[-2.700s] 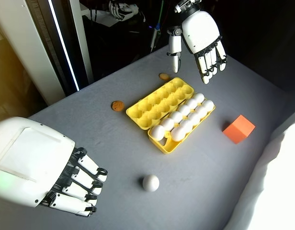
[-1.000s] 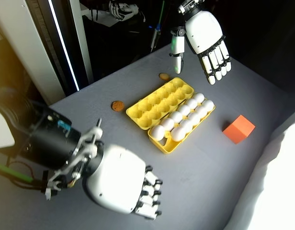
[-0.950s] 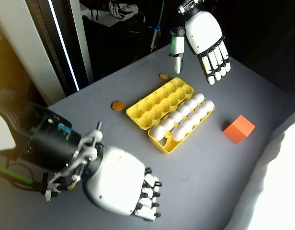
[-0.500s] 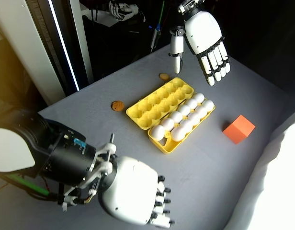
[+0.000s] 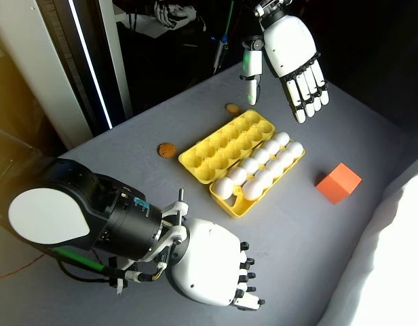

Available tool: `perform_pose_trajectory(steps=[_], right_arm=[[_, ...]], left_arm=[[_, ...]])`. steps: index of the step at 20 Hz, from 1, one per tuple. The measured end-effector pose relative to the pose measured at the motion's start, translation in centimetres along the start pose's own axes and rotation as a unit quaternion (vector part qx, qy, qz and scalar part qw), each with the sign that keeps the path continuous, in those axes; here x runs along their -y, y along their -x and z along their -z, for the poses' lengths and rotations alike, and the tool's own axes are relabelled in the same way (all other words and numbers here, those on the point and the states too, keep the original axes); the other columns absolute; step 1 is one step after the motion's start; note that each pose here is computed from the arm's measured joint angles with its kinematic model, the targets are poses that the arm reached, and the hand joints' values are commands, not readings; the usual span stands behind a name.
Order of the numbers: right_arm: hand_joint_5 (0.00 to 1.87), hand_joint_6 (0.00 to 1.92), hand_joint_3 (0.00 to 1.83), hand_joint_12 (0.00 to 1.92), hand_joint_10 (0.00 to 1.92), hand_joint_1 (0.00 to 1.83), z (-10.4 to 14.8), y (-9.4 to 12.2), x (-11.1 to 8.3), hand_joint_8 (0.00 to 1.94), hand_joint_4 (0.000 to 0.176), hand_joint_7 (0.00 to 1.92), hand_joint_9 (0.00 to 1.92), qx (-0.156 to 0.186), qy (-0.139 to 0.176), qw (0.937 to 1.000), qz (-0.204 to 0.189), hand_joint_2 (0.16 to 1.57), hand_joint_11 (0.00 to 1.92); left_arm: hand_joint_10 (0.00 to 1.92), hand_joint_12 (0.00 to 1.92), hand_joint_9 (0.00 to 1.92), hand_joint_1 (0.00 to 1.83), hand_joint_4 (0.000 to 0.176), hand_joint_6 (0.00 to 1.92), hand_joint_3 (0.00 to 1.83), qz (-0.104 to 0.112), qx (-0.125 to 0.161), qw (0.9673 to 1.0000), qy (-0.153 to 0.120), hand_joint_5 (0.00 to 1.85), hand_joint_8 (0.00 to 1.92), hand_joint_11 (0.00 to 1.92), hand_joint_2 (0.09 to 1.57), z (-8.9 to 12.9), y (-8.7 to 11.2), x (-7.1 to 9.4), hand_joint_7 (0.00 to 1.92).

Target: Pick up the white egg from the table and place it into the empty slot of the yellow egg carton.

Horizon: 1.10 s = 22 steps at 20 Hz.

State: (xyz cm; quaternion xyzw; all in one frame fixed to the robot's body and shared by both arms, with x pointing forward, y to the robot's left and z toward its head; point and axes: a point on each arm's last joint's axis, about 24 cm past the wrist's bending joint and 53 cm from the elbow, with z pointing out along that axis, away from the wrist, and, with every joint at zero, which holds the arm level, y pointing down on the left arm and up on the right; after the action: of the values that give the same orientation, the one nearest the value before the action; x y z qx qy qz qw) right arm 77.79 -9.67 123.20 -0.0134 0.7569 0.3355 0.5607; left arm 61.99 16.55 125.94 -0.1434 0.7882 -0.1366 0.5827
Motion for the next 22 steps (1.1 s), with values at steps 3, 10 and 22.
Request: perform_pose_trajectory(steps=[3,10,22], right_arm=[[0.59,0.01,0.01,1.13,0.04,1.12,-0.64,-0.33,-0.49,0.01,0.0,0.57,0.48,-0.002,0.003,1.0,0.0,1.02,0.0],[0.67,0.03,0.0,1.26,0.07,1.18,-0.82,-0.2,-0.5,0.03,0.0,0.67,0.58,0.0,0.004,1.0,0.0,0.96,0.0],[0.79,0.04,0.0,1.3,0.15,1.24,-0.82,0.07,0.07,0.05,0.0,0.83,0.75,0.004,0.003,1.0,0.0,0.95,0.14]], left_arm=[[0.0,0.12,0.07,0.04,0.0,0.0,0.0,0.0,0.002,1.0,-0.005,0.1,0.0,0.0,1.25,-0.06,0.18,0.25,0.11],[0.0,0.1,0.07,0.04,0.0,0.0,0.0,0.001,0.006,0.9999,-0.011,0.09,0.0,0.0,1.26,-0.03,0.47,0.63,0.11],[0.0,0.21,0.11,0.08,0.0,0.0,0.0,0.001,0.006,0.9998,-0.017,0.12,0.0,0.0,1.26,0.15,0.46,1.0,0.14]])
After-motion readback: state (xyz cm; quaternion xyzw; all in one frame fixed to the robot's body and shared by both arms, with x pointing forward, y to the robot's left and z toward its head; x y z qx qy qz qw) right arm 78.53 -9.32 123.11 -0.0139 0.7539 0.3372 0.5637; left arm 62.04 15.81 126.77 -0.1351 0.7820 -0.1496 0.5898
